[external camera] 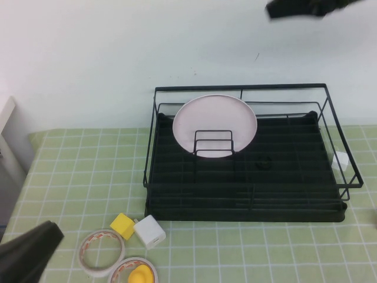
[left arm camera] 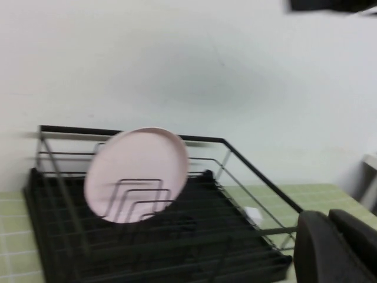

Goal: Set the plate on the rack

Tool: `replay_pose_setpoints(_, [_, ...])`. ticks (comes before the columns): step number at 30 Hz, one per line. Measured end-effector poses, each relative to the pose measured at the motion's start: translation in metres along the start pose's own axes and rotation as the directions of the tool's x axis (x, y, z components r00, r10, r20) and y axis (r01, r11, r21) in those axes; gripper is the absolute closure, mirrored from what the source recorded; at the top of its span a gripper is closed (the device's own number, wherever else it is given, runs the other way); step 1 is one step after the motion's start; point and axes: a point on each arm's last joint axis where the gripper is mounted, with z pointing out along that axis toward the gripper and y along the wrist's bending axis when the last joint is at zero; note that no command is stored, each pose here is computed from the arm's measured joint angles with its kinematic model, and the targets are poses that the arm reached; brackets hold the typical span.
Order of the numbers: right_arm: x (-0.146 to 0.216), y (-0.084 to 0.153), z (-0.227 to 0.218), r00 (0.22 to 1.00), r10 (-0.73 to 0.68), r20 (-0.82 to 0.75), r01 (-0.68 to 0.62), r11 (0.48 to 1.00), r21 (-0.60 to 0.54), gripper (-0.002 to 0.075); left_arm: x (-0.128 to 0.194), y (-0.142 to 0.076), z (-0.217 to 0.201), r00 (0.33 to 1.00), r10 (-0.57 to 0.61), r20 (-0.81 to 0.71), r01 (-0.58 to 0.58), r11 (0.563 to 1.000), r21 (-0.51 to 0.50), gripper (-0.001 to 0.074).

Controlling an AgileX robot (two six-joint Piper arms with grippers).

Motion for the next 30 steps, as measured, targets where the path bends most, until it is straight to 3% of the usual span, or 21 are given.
replay_pose_setpoints(5, [-0.028, 0.054, -0.051, 0.998, -0.057, 0.041, 0.056, 0.998, 0.034, 0.0718, -0.001, 0.006, 0.000, 1.000, 0.014, 0.014, -0.013, 0.998, -0.067, 0.0736])
replay_pose_setpoints(12, [-0.005, 0.140, -0.095, 0.989, -0.139, 0.055, 0.138, 0.990, 0.024, 0.0718, -0.002, 0.009, 0.000, 0.999, 0.036, 0.018, -0.034, 0.995, -0.097, 0.0736])
replay_pose_setpoints(20, [0.043, 0.229, -0.137, 0.953, -0.254, 0.164, 0.211, 0.948, 0.239, 0.0718, -0.002, 0.009, 0.000, 0.999, 0.036, 0.019, -0.034, 0.994, -0.102, 0.0736])
replay_pose_setpoints(30, [0.113, 0.321, -0.177, 0.854, -0.434, 0.285, 0.246, 0.821, 0.515, 0.0720, -0.002, 0.009, 0.000, 0.999, 0.034, 0.019, -0.032, 0.994, -0.102, 0.0736])
